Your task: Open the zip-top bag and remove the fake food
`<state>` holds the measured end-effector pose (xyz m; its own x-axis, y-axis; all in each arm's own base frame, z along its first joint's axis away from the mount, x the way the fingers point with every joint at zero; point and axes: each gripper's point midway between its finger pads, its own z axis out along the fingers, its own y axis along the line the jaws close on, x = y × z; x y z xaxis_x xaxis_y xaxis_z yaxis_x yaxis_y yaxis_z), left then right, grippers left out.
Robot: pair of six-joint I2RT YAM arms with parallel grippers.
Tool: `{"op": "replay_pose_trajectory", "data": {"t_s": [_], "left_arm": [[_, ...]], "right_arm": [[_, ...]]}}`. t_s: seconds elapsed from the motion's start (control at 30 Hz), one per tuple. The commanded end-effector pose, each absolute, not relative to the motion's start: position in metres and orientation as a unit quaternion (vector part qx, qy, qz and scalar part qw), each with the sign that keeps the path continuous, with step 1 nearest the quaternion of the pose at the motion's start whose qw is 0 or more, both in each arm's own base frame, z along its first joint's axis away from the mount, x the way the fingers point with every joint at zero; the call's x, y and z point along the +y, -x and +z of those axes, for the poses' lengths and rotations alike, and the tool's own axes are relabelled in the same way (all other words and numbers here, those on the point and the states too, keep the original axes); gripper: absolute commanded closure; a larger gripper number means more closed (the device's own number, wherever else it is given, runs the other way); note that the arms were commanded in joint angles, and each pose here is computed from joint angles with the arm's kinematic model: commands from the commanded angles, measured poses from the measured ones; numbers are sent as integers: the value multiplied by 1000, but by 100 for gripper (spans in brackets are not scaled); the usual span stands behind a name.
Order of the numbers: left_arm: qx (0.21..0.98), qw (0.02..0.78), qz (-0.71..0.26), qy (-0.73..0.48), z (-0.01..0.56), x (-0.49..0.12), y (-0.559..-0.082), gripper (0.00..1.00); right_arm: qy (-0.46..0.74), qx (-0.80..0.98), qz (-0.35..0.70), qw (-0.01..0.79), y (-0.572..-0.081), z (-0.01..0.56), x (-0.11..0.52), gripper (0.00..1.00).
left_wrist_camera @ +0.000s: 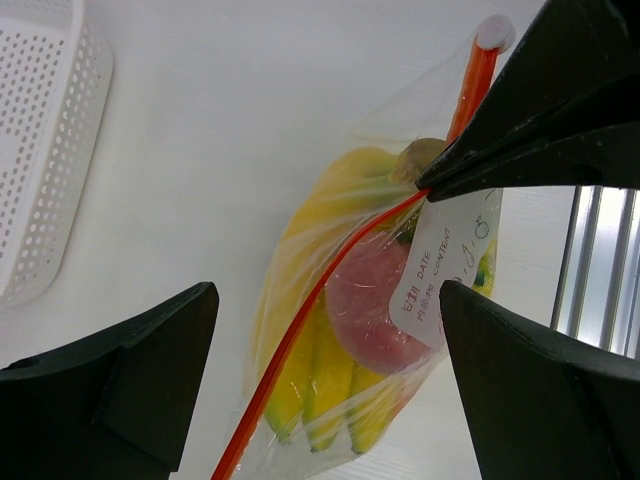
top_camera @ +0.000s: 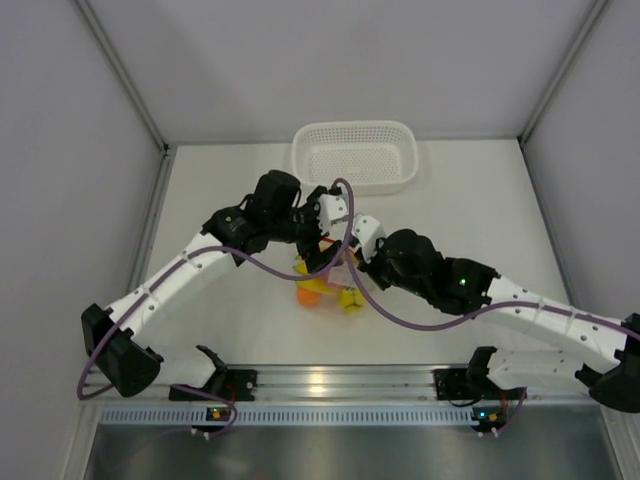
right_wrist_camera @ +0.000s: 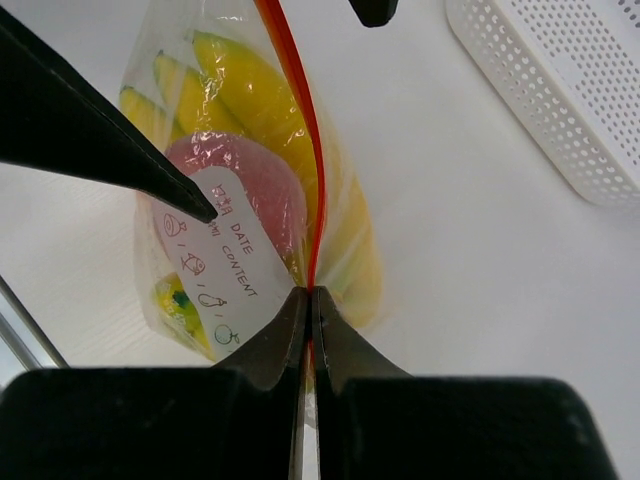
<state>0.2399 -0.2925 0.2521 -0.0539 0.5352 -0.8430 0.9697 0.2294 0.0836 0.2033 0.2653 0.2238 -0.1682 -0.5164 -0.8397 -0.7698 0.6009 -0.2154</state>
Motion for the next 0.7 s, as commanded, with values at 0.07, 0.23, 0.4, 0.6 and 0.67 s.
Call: {"op": "replay_pose_trajectory", "data": {"t_s": [0.07,0.23,0.4,0.6,0.67], "left_arm": [[674,386,-260,-573,242,-285,-232,2],[683,361,-268,-575,225,-289,-233,2],[684,359,-268,-575,225,-291,-234,3],[678,358,-284,-576,229,-296,-230,65],[675,356,-291,-577,230,-297,-228,87]], "right_arm": [[389,714,181,553,-205,277,278,100],[407,700,192,554,-199,282,279,100],[422,679,211,562,-190,287,280,100],[424,678,211,562,-190,284,281,100],[423,676,216,564,-189,284,280,100]]}}
